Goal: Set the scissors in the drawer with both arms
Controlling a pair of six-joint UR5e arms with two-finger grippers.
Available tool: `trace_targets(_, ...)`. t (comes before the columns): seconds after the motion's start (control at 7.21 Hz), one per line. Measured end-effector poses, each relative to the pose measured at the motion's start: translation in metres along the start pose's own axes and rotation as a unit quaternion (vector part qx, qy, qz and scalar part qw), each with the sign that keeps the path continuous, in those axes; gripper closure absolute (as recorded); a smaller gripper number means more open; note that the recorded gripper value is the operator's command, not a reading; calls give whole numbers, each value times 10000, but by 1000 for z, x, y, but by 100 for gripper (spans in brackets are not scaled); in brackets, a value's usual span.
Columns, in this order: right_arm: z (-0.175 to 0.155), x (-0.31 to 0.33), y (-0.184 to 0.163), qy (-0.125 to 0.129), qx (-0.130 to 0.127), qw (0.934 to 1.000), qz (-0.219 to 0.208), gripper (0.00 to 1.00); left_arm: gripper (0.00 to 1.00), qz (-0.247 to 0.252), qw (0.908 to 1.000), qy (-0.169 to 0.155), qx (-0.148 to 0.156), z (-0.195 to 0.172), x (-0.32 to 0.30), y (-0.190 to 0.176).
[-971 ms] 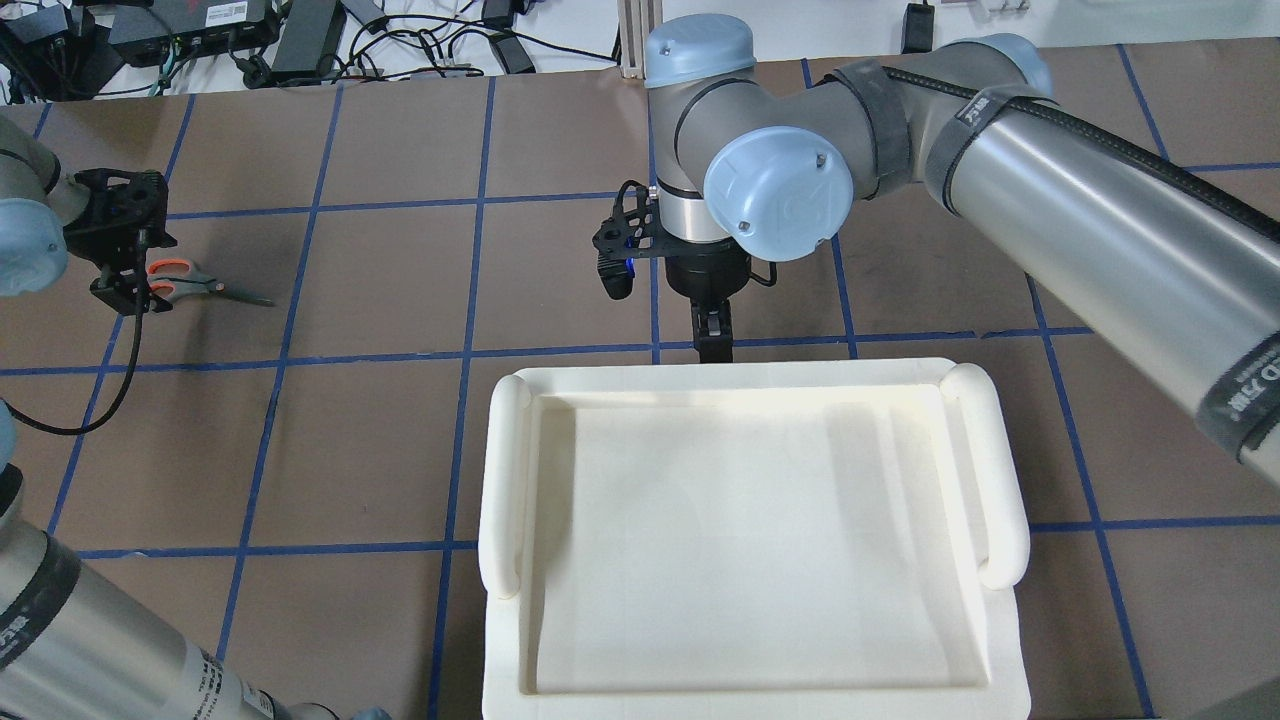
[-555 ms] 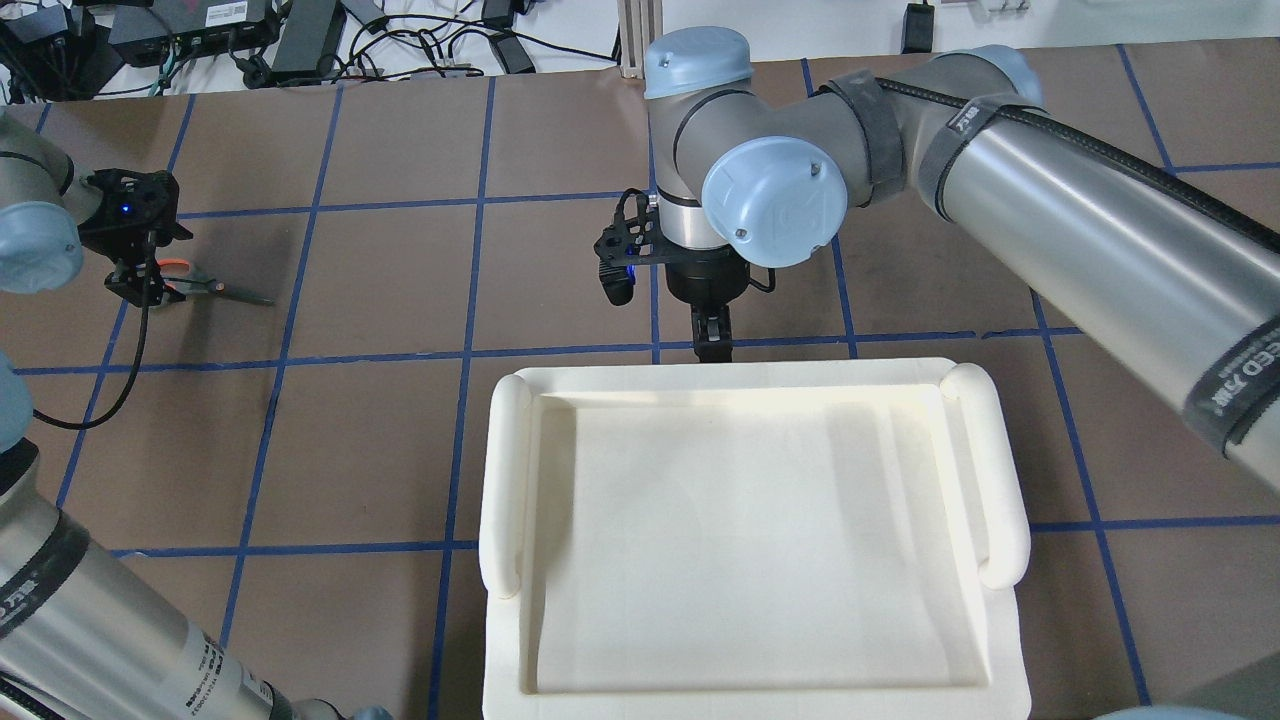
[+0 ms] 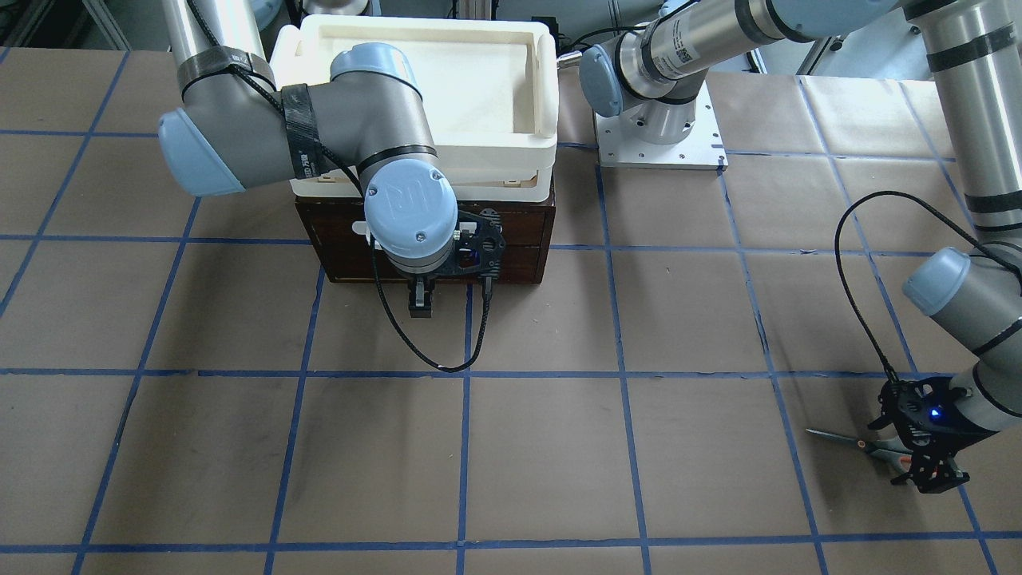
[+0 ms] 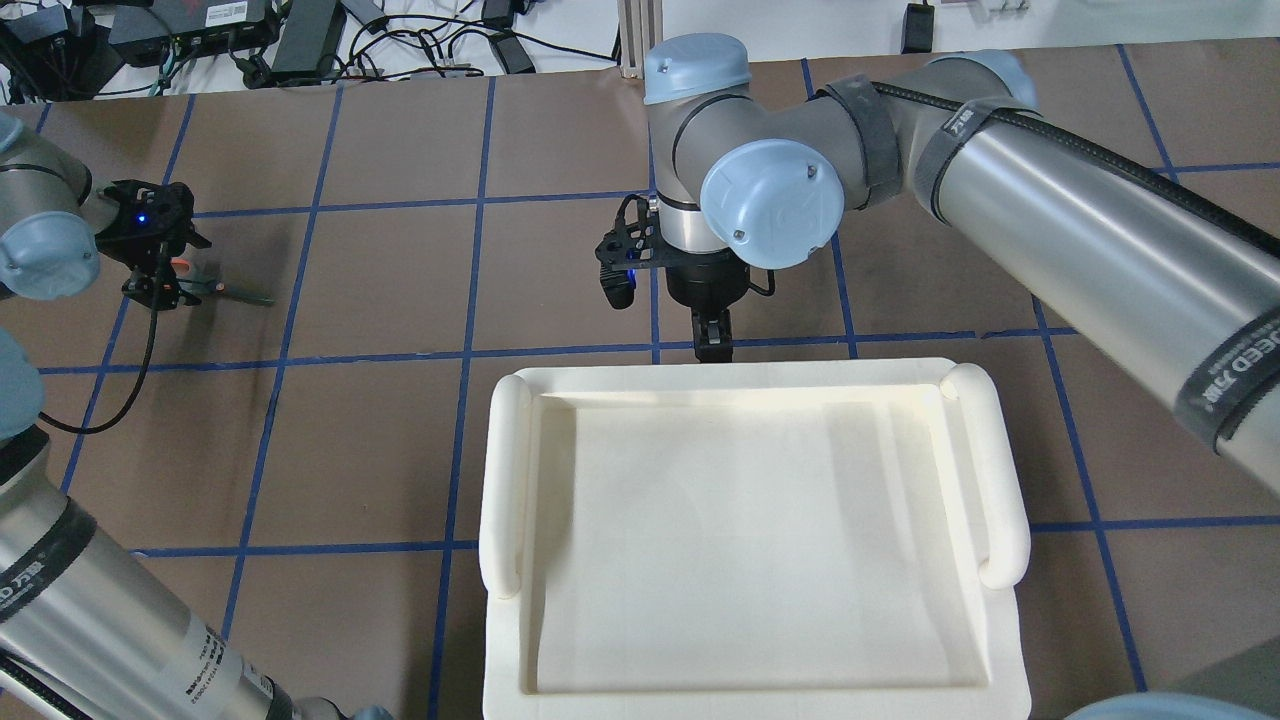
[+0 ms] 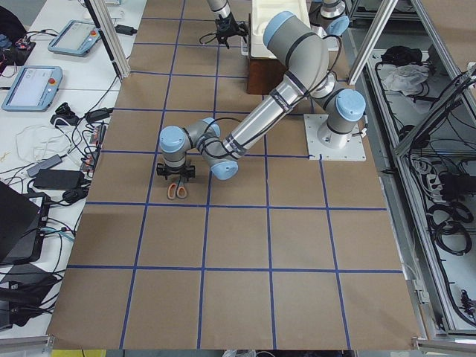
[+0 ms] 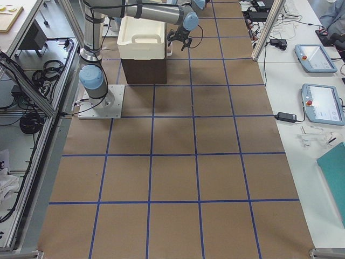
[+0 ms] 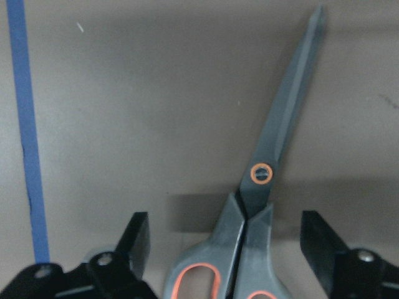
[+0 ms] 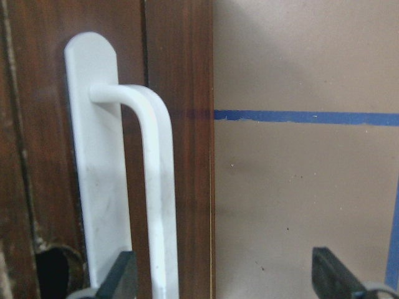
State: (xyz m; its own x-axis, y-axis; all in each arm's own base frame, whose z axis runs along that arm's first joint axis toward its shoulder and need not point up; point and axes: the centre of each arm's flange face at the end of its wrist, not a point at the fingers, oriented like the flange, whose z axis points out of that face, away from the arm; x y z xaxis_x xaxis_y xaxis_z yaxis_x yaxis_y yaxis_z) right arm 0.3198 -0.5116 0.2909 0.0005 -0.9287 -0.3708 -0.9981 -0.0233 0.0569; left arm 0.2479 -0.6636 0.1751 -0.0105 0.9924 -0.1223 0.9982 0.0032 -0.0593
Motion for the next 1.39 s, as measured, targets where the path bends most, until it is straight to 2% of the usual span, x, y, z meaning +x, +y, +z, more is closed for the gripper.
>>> trace_targets(0.14,1,1,0,-1,-3,10000,-13,0,56,8,10000,13,-6,2,0,0)
trace_targets(0.28,4,4,-1,-11,-9,10000,-20,0,70,9,10000,31,-20,3,0,1)
trace_targets(0.42,6,6,-1,-12,-12,10000,-29,0,100,10,10000,38,-32,3,0,2)
trace_targets(0.97,8,12,-3,19,-10,10000,-86,0,100,16,10000,-4,-84,-7,-1,0)
trace_targets(1.39,10,17,-4,74,6,9999,-105,0,100,65,9997,-117,-208,-42,-6,-14)
